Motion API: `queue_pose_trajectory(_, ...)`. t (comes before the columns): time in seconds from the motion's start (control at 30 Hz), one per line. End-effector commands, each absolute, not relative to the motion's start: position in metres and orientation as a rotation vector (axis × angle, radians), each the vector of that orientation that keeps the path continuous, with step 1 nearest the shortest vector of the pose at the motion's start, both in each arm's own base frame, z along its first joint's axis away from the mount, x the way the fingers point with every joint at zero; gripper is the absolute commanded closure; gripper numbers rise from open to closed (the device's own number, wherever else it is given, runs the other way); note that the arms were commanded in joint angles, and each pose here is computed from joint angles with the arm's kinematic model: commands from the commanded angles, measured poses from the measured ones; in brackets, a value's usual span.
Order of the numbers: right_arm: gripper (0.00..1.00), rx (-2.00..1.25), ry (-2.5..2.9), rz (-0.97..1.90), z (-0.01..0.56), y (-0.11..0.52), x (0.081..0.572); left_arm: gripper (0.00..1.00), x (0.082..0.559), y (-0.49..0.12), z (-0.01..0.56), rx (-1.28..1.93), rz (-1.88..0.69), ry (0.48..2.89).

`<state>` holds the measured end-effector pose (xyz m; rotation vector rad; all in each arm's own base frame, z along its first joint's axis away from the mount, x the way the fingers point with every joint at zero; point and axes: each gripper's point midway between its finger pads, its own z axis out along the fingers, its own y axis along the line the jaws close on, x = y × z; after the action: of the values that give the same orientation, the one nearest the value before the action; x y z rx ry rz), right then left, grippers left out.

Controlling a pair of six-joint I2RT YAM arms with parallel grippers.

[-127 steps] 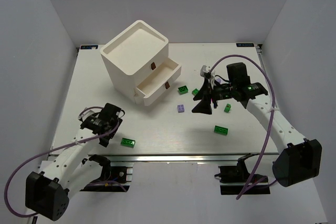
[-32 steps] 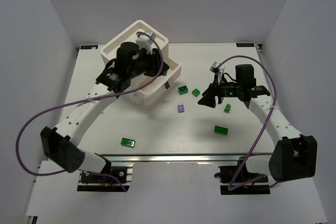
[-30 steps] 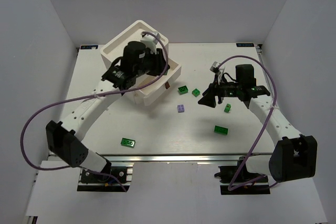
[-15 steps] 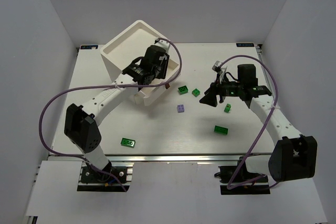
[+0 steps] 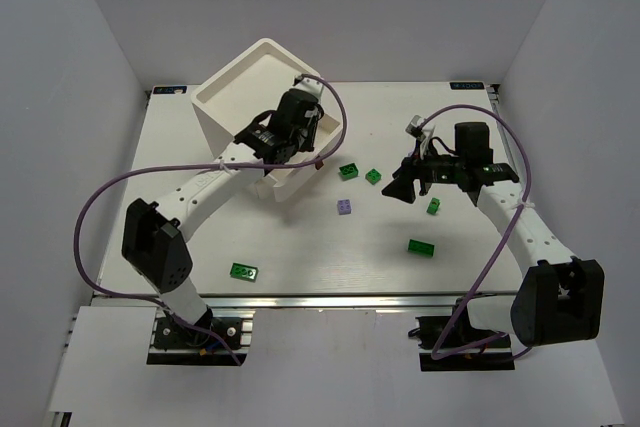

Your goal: Sort the legos into containers by color

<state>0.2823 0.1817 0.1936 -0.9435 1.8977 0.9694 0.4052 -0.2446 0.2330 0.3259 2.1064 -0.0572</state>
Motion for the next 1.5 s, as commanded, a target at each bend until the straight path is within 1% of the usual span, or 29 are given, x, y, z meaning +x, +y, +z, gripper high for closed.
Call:
queue_pose_trajectory(0.0, 0.28, -0.939, 1.896, 0.891, 0.191, 0.174, 0.292, 0.62, 0.385, -0.246, 0.277, 0.291, -0.187, 2.038)
queue_pose_trajectory(0.03, 0.28, -0.930, 1.905, 0.861, 0.189, 0.171, 0.296, 0.83, 0.372, -0.247, 0.290, 0.293, -0.247, 2.012)
queue_pose_trajectory(0.07, 0.30, -0.921, 1.917, 0.816, 0.187, 0.168, 0.301, 0.89, 0.360, -0.254, 0.296, 0.292, -0.344, 2.009)
queue_pose_trajectory(0.1, 0.32, -0.912, 1.929, 0.783, 0.185, 0.164, 0.305, 0.92, 0.351, -0.254, 0.302, 0.281, -0.395, 2.000)
queue_pose_trajectory(0.13, 0.33, -0.909, 1.950, 0.729, 0.179, 0.159, 0.312, 0.93, 0.338, -0.252, 0.287, 0.283, -0.426, 2.034)
queue_pose_trajectory(0.17, 0.34, -0.904, 1.966, 0.696, 0.175, 0.155, 0.316, 0.89, 0.320, -0.245, 0.303, 0.230, -0.508, 2.006)
queue_pose_trajectory(0.2, 0.34, -0.900, 1.981, 0.665, 0.171, 0.151, 0.320, 0.80, 0.306, -0.244, 0.303, 0.220, -0.567, 2.012)
queue_pose_trajectory(0.23, 0.34, -0.893, 1.997, 0.633, 0.167, 0.147, 0.325, 0.67, 0.296, -0.239, 0.297, 0.199, -0.595, 2.026)
queue_pose_trajectory(0.27, 0.32, -0.892, 2.024, 0.585, 0.161, 0.142, 0.333, 0.45, 0.274, -0.227, 0.287, 0.134, -0.644, 2.046)
queue_pose_trajectory(0.33, 0.28, -0.900, 2.069, 0.516, 0.150, 0.133, 0.343, 0.32, 0.254, -0.214, 0.276, 0.038, -0.698, 2.065)
queue_pose_trajectory(0.37, 0.26, -0.916, 2.087, 0.497, 0.147, 0.131, 0.344, 0.24, 0.238, -0.200, 0.264, 0.011, -0.701, 2.073)
queue_pose_trajectory(0.4, 0.21, -0.942, 2.105, 0.486, 0.143, 0.129, 0.343, 0.23, 0.231, -0.192, 0.259, -0.021, -0.697, 2.081)
queue_pose_trajectory(0.43, 0.18, -0.984, 2.155, 0.505, 0.135, 0.128, 0.333, 0.22, 0.226, -0.184, 0.255, -0.054, -0.685, 2.083)
queue_pose_trajectory(0.47, 0.16, -1.085, 2.117, 0.475, 0.136, 0.125, 0.333, 0.20, 0.217, -0.175, 0.243, -0.086, -0.665, 2.119)
queue_pose_trajectory(0.5, 0.16, -1.144, 2.107, 0.470, 0.135, 0.125, 0.328, 0.20, 0.211, -0.164, 0.248, -0.120, -0.656, 2.092)
queue_pose_trajectory(0.53, 0.15, -1.206, 2.142, 0.483, 0.128, 0.120, 0.312, 0.19, 0.205, -0.157, 0.240, -0.146, -0.637, 2.122)
queue_pose_trajectory(0.57, 0.14, -1.331, 2.088, 0.447, 0.127, 0.116, 0.308, 0.19, 0.202, -0.152, 0.238, -0.163, -0.626, 2.125)
queue_pose_trajectory(0.6, 0.14, -1.386, 2.085, 0.448, 0.125, 0.112, 0.300, 0.19, 0.199, -0.147, 0.234, -0.180, -0.610, 2.131)
queue_pose_trajectory(0.67, 0.15, -1.519, 2.098, 0.527, 0.117, 0.109, 0.268, 0.18, 0.197, -0.140, 0.224, -0.194, -0.569, 2.155)
queue_pose_trajectory(0.73, 0.15, -1.634, 2.093, 0.538, 0.102, 0.104, 0.245, 0.18, 0.196, -0.135, 0.214, -0.191, -0.519, 2.186)
queue_pose_trajectory(0.8, 0.16, -1.668, 2.121, 0.533, 0.085, 0.102, 0.230, 0.18, 0.197, -0.134, 0.212, -0.176, -0.493, 2.197)
queue_pose_trajectory(0.87, 0.16, -1.658, 2.145, 0.433, 0.073, 0.095, 0.236, 0.18, 0.199, -0.131, 0.208, -0.135, -0.439, 2.217)
queue_pose_trajectory(0.93, 0.16, -1.647, 2.202, 0.405, 0.056, 0.091, 0.226, 0.17, 0.200, -0.129, 0.206, -0.080, -0.405, 2.225)
queue_pose_trajectory(1.03, 0.16, -1.648, 2.234, 0.377, 0.043, 0.088, 0.217, 0.16, 0.197, -0.130, 0.201, -0.010, -0.401, 2.224)
queue_pose_trajectory(1.07, 0.16, -1.655, 2.239, 0.368, 0.041, 0.088, 0.216, 0.14, 0.196, -0.130, 0.200, -0.014, -0.413, 2.223)
queue_pose_trajectory(1.17, 0.15, -1.650, 2.246, 0.302, 0.035, 0.082, 0.217, 0.12, 0.194, -0.134, 0.203, 0.014, -0.466, 2.173)
queue_pose_trajectory(1.27, 0.15, -1.655, 2.251, 0.267, 0.030, 0.079, 0.216, 0.09, 0.193, -0.130, 0.199, -0.004, -0.467, 2.151)
queue_pose_trajectory(1.4, 0.19, -1.649, 2.249, 0.222, 0.020, 0.076, 0.220, 0.09, 0.192, -0.131, 0.192, -0.011, -0.471, 2.163)
queue_pose_trajectory(1.47, 0.24, -1.654, 2.255, 0.225, 0.015, 0.076, 0.218, 0.09, 0.192, -0.131, 0.191, -0.016, -0.468, 2.171)
